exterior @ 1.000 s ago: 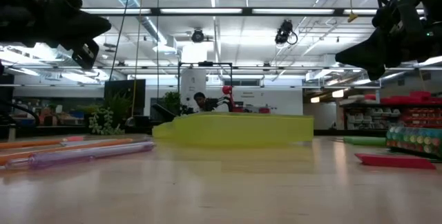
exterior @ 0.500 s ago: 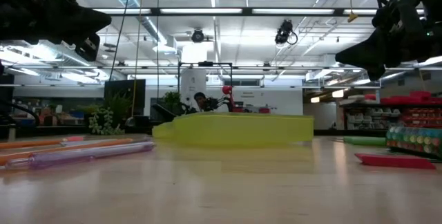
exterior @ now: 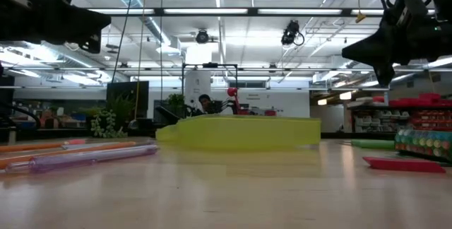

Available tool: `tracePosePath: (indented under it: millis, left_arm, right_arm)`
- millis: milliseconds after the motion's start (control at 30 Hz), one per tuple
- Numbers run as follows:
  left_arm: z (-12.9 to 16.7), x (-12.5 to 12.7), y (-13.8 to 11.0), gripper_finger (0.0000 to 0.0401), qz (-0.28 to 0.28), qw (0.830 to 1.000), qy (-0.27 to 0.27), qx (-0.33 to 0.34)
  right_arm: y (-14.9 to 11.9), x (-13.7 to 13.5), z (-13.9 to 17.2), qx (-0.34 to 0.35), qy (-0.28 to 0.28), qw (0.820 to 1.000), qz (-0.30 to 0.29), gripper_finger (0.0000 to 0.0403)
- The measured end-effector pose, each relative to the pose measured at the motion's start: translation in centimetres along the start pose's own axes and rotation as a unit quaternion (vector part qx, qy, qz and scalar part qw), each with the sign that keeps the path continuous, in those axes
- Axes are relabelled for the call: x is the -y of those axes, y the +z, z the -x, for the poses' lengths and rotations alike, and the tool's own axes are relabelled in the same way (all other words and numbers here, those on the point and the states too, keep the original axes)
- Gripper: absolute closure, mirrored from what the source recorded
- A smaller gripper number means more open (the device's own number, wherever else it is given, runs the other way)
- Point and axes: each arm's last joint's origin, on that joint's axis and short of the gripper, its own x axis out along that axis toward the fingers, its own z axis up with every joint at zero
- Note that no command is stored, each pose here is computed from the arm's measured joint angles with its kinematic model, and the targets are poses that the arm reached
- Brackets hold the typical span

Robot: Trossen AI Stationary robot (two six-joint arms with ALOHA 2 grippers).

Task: Pack school essentials
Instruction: Put the green scissors into the yellow supply box

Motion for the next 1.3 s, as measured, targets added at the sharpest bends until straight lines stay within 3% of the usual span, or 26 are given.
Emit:
tracePosePath:
  millis: [167, 533, 967, 1300]
  left_arm:
    - [0.0, -0.1, 0.1, 0.0379, -0.029, 0.999, 0.018, 0.006]
    - [0.0, -0.3, 0.1, 0.0376, -0.013, 0.999, 0.046, 0.004]
    - [0.0, -0.7, 0.0, 0.0391, -0.048, 0.996, 0.074, -0.004]
    - [0.0, -0.7, 0.0, 0.0389, -0.081, 0.994, 0.075, -0.006]
  right_arm:
    - [-0.1, 0.0, -0.1, -0.007, 0.002, 1.000, -0.008, 0.0364]
    - [-0.7, 0.4, -0.7, -0.024, -0.061, 0.998, 0.005, 0.0364]
    - [-0.9, 0.3, -1.4, -0.033, -0.063, 0.993, 0.091, 0.0364]
    - [-1.0, 0.0, -2.0, -0.076, -0.037, 0.994, 0.072, 0.0364]
